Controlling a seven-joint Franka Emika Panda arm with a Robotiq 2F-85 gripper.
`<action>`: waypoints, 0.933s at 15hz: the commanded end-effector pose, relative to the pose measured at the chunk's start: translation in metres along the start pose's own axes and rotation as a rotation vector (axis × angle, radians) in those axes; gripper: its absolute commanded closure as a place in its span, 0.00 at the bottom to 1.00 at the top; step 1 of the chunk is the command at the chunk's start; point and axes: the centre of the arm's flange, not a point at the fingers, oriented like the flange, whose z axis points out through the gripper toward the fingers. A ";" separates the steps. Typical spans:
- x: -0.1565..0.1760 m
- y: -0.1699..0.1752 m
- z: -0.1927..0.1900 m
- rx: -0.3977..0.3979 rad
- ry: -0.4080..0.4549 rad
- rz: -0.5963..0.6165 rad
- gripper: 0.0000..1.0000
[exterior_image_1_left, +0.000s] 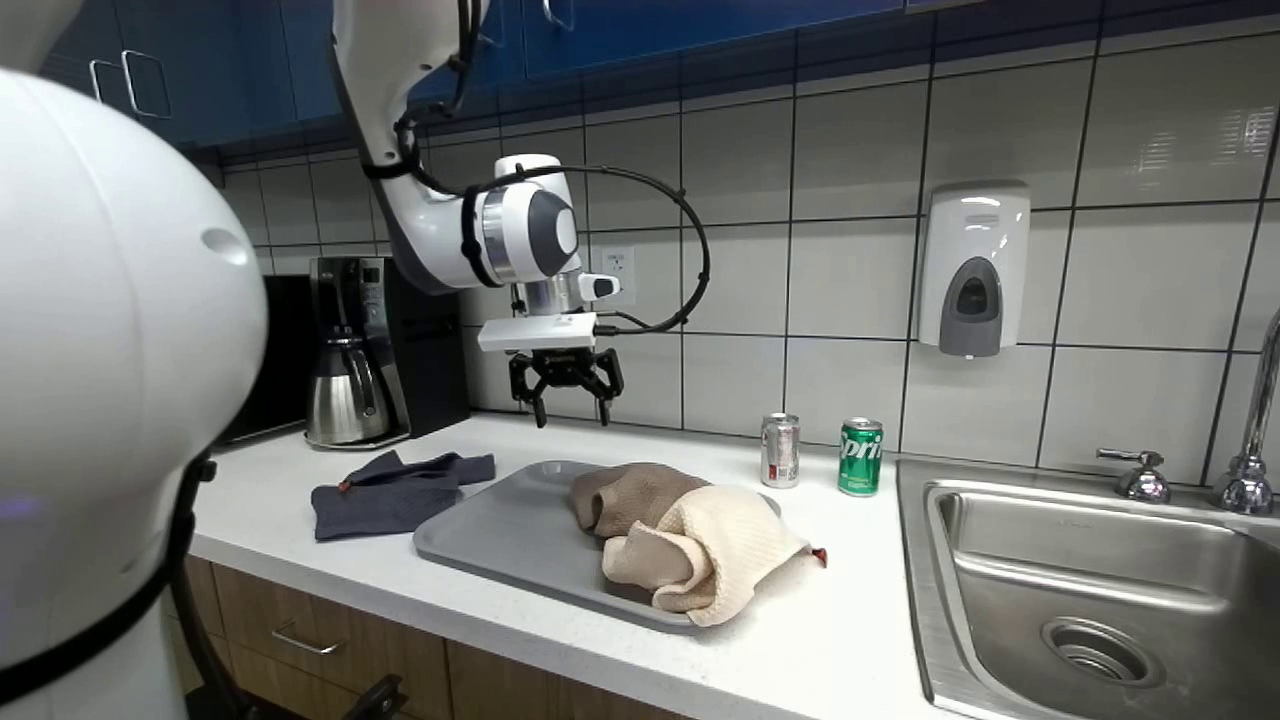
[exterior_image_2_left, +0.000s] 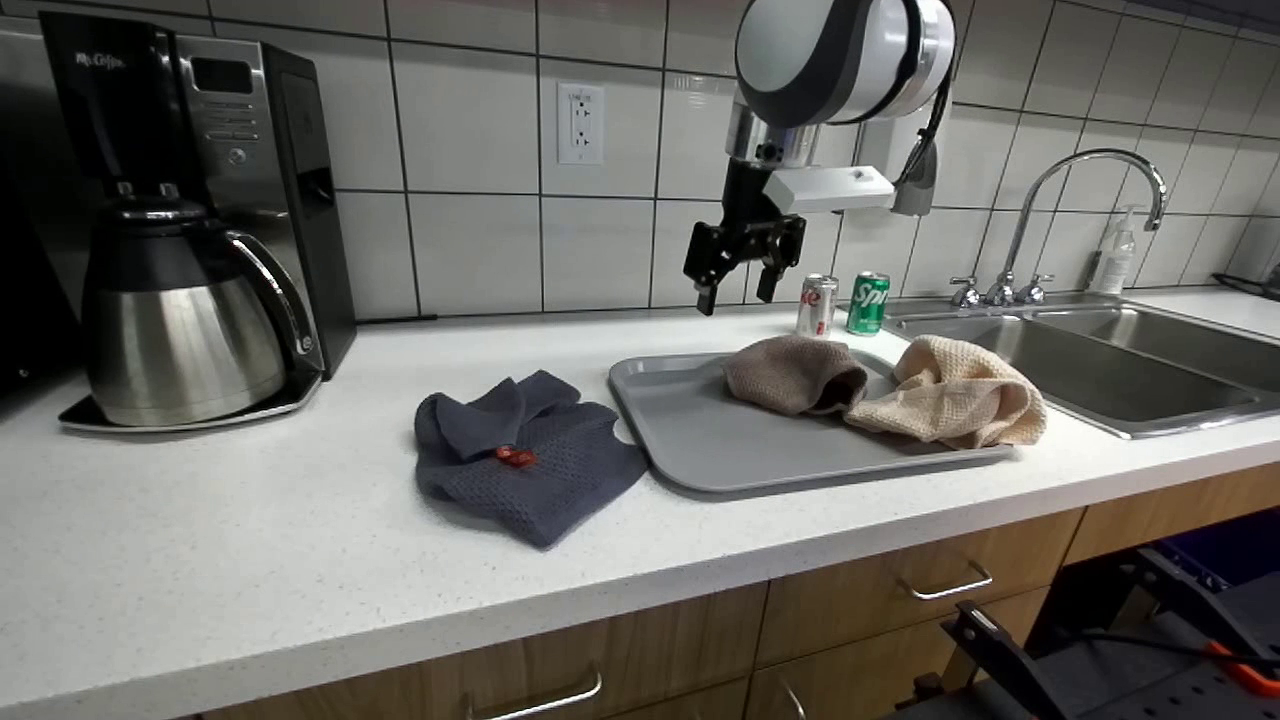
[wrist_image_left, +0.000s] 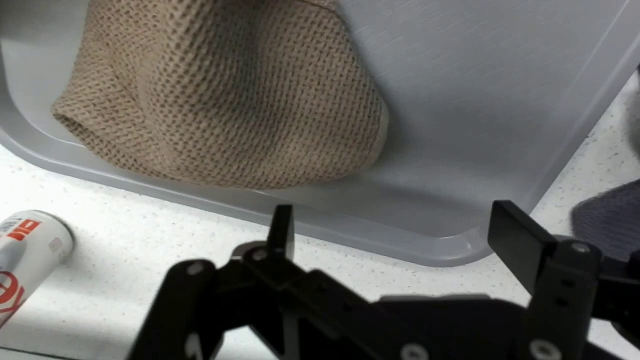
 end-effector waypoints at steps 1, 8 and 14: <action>0.008 -0.013 -0.005 0.011 0.009 -0.095 0.00; 0.017 -0.042 -0.008 0.058 0.023 -0.258 0.00; 0.020 -0.076 -0.012 0.131 0.034 -0.410 0.00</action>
